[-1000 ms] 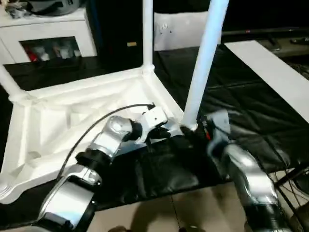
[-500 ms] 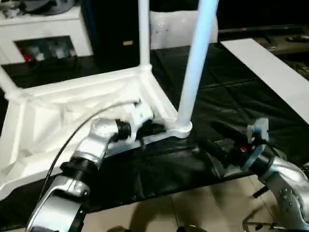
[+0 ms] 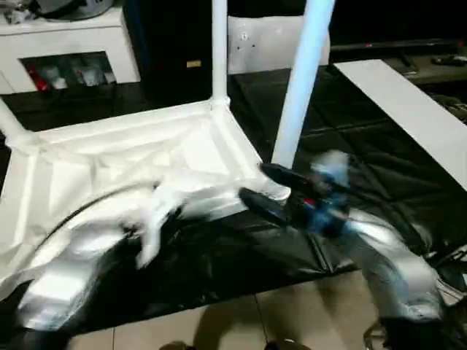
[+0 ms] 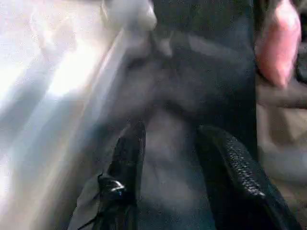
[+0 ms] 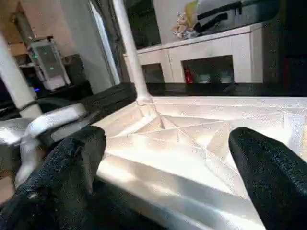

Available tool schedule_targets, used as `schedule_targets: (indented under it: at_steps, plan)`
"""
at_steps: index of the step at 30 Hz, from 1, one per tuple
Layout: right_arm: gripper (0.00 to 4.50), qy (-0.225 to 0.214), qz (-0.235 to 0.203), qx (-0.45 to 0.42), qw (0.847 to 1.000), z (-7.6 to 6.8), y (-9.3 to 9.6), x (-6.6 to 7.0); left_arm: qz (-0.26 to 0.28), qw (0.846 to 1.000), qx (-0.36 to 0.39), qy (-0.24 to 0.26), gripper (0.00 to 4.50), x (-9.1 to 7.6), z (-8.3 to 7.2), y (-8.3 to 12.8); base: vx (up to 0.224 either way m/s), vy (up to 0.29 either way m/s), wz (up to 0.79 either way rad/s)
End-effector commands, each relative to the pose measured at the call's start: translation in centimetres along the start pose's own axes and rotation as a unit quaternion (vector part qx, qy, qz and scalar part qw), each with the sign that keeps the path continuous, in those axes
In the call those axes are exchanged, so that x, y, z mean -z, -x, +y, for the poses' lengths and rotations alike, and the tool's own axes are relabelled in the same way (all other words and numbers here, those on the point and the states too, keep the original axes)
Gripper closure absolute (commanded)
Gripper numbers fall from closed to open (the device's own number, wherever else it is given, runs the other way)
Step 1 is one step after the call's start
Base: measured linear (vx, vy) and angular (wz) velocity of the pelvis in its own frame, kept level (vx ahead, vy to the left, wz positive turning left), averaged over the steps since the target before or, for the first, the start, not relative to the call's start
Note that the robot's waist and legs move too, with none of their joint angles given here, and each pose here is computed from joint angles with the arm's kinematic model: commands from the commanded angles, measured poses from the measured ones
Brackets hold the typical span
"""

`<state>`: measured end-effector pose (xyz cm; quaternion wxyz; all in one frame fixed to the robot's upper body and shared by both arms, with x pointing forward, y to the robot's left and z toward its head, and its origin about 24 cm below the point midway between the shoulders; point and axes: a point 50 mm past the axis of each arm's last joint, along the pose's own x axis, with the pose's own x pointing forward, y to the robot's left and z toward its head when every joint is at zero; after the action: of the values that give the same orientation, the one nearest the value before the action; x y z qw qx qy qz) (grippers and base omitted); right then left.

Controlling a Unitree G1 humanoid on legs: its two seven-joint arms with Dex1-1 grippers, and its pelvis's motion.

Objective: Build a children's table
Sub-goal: Rotate table base

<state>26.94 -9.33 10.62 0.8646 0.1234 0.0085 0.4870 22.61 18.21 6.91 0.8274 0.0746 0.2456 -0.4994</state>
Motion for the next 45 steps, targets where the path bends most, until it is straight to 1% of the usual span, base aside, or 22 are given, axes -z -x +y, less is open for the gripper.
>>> schedule_targets:
  at_steps: [1, 4, 7, 9, 11, 15, 20, 24, 28, 30, 31, 32, 33, 34, 35, 36, 37, 38, 40, 42, 43, 45]
  plan:
    - [0.0, 0.005, 0.019, 0.025, 0.999, -0.3, -0.7, 0.6, 0.03, 0.999, -0.007, 0.009, 2.24, 0.4, -0.3, 0.9, 0.0, 0.0, 0.0]
    - [0.0, 0.003, 0.037, 0.051, 0.998, -0.5, -2.0, 1.2, 0.06, 0.996, -0.063, 0.023, 1.99, 1.2, 0.2, 1.8, 0.0, 0.0, 0.0]
    - [0.0, 0.006, 0.046, 0.116, 0.992, -1.6, -3.0, 1.6, 0.09, 0.988, -0.12, 0.023, 1.83, 1.7, 1.1, 2.3, 0.0, 0.0, 0.0]
    - [0.0, 0.018, 0.048, 0.179, 0.982, -3.0, -3.2, 1.7, 0.106, 0.982, -0.153, 0.015, 1.83, 1.8, 1.6, 2.6, 0.0, 0.0, 0.0]
    - [0.0, 0.026, 0.042, 0.252, 0.967, -4.6, -2.8, 1.6, 0.103, 0.979, -0.175, 0.007, 1.83, 1.6, 2.1, 2.4, 0.0, 0.0, 0.0]
    - [0.0, 0.03, 0.031, 0.322, 0.946, -6.4, -1.7, 1.2, 0.101, 0.973, -0.205, -0.006, 1.83, 1.4, 2.7, 2.3, 0.0, 0.0, 0.0]
    - [0.0, 0.046, 0.0, 0.419, 0.907, -9.8, 0.8, -0.3, 0.077, 0.965, -0.248, -0.03, 1.83, 0.6, 3.5, 1.8, 0.0, 0.0, 0.0]
    - [0.0, 0.065, -0.003, 0.433, 0.899, -11.0, 1.8, -1.1, 0.055, 0.961, -0.266, -0.048, 1.83, 0.1, 3.9, 1.4, 0.0, 0.0, 0.0]
    - [0.0, 0.076, 0.003, 0.423, 0.903, -11.5, 2.1, -1.4, 0.012, 0.964, -0.261, -0.052, 1.83, -0.4, 3.1, 0.6, 0.0, 0.0, 0.0]
    - [0.0, 0.074, 0.007, 0.378, 0.923, -10.5, 1.6, -0.9, -0.022, 0.96, -0.277, -0.033, 1.83, -0.2, 2.4, 0.5, 0.0, 0.0, 0.0]
    - [0.0, 0.074, 0.007, 0.377, 0.923, -10.5, 1.6, -0.9, -0.023, 0.96, -0.278, -0.033, 1.83, -0.2, 2.4, 0.5, 0.0, 0.0, 0.0]
    - [0.0, 0.079, 0.012, 0.329, 0.941, -9.3, 1.3, -0.3, -0.063, 0.951, -0.304, -0.006, 1.83, 0.1, 1.9, 0.6, 0.0, 0.0, 0.0]
    - [0.0, 0.083, 0.014, 0.318, 0.945, -9.1, 1.2, -0.1, -0.073, 0.948, -0.311, 0.002, 1.83, 0.2, 1.7, 0.6, 0.0, 0.0, 0.0]
    - [0.0, 0.08, 0.023, 0.276, 0.957, -8.0, 1.0, 0.5, -0.101, 0.933, -0.346, 0.025, 1.83, 0.7, 1.4, 0.9, 0.0, 0.0, 0.0]
    - [0.0, 0.072, 0.028, 0.253, 0.964, -7.5, 1.0, 0.9, -0.112, 0.922, -0.368, 0.035, 1.83, 1.0, 1.3, 1.2, 0.0, 0.0, 0.0]
    - [0.0, 0.072, 0.028, 0.253, 0.964, -7.5, 1.0, 0.9, -0.112, 0.922, -0.368, 0.035, 1.83, 1.0, 1.3, 1.2, 0.0, 0.0, 0.0]
    - [0.0, 0.065, 0.033, 0.233, 0.97, -6.7, 1.0, 1.4, -0.12, 0.908, -0.399, 0.046, 1.83, 1.9, 0.9, 1.7, 0.0, 0.0, 0.0]
    - [0.0, 0.058, 0.032, 0.216, 0.974, -6.2, 1.0, 1.7, -0.131, 0.899, -0.415, 0.048, 1.83, 2.4, 0.6, 2.1, 0.0, 0.0, 0.0]
    - [0.0, 0.051, 0.034, 0.193, 0.979, -5.5, 0.9, 2.0, -0.144, 0.89, -0.431, 0.051, 1.83, 3.0, 0.1, 2.5, 0.0, 0.0, 0.0]
    - [0.0, 0.039, 0.045, 0.126, 0.99, -3.8, 0.7, 2.6, -0.187, 0.867, -0.457, 0.064, 1.83, 4.2, -1.4, 3.4, 0.0, 0.0, 0.0]
    - [0.0, 0.037, 0.047, 0.11, 0.992, -3.4, 0.7, 2.6, -0.198, 0.861, -0.464, 0.066, 1.83, 4.4, -1.8, 3.6, 0.0, 0.0, 0.0]
    - [0.0, 0.034, 0.053, 0.063, 0.996, -2.3, 0.6, 2.9, -0.221, 0.838, -0.495, 0.066, 1.83, 5.0, -2.7, 4.4, 0.0, 0.0, 0.0]
